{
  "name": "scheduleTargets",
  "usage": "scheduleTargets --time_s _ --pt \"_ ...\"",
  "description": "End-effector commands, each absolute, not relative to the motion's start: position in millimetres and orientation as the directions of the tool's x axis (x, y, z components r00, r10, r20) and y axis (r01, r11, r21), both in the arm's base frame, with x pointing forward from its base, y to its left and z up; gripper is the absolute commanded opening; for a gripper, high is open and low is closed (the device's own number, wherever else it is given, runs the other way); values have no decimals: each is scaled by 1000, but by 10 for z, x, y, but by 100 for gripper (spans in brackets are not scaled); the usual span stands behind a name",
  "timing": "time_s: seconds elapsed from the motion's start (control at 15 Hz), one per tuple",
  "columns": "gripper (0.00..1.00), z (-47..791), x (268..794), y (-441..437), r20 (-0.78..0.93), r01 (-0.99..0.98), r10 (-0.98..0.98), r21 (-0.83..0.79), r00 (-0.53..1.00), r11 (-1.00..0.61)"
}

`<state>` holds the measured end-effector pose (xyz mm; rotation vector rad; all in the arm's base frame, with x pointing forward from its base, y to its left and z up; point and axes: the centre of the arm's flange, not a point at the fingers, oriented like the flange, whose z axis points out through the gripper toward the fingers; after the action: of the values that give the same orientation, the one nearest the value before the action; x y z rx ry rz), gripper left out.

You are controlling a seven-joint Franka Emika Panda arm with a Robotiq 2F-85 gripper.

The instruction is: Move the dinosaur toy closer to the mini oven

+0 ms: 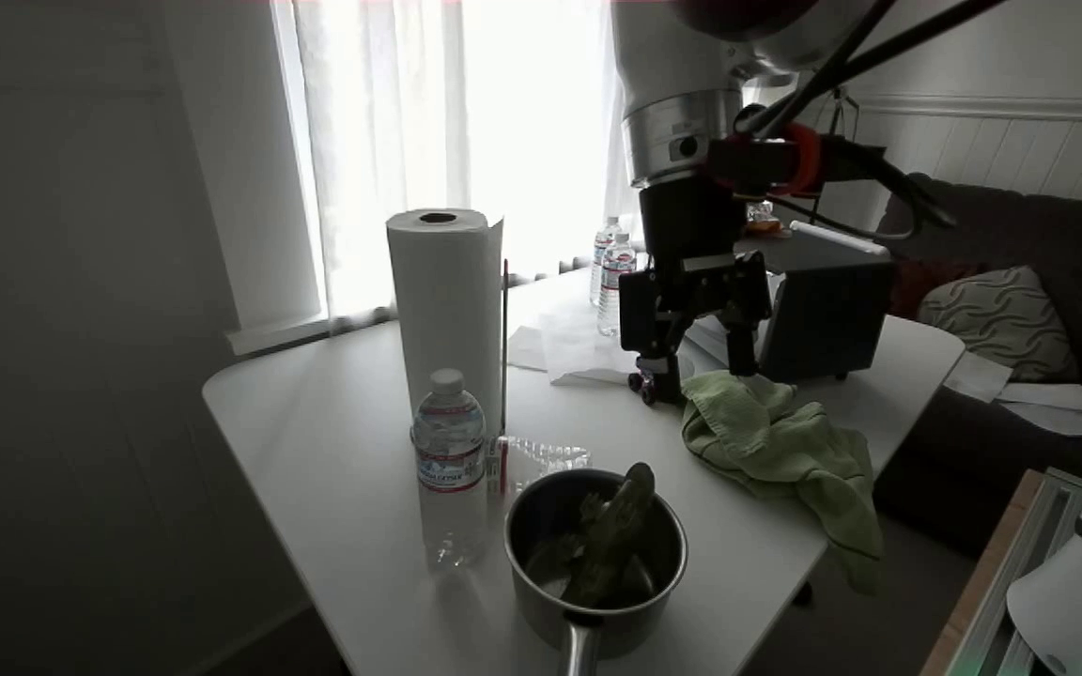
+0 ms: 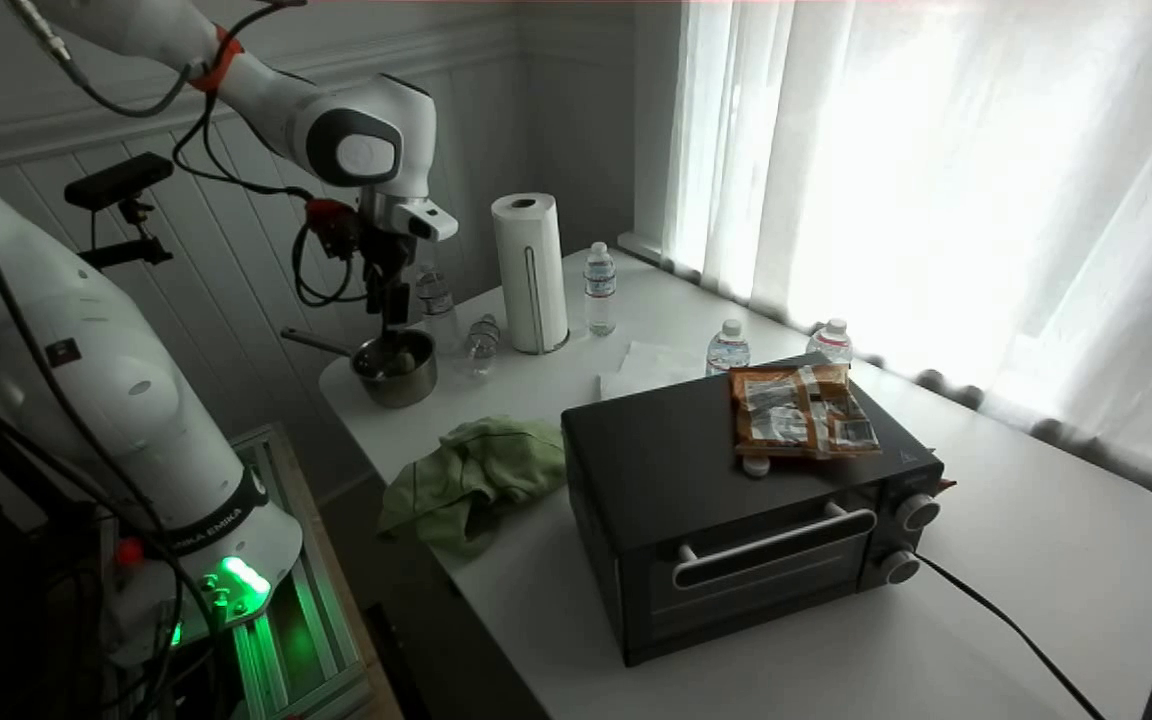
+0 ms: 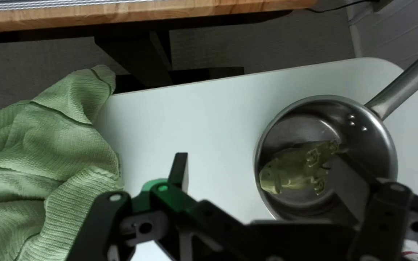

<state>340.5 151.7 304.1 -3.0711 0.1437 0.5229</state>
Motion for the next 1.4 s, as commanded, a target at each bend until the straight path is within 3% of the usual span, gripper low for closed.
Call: scheduleTargets --time_s 0.0,0.13,0.2,0.6,0.8,1.2,1.33 --pt "100 2845 3362 1574 -327 -118 -88 -72 941 -990" --pt "100 2764 3360 1597 -328 -133 -97 -87 939 -987" --pt "95 2731 3365 1613 -329 -139 -100 -96 939 -986" --pt "48 2558 3445 1591 -281 -148 -112 -110 953 -983" --pt "49 2465 3469 1580 -251 -129 -95 -120 963 -984" --pt "65 2297 3500 1572 -245 -99 -65 -129 967 -987" --pt "62 2262 3504 1570 -240 -93 -59 -133 969 -987"
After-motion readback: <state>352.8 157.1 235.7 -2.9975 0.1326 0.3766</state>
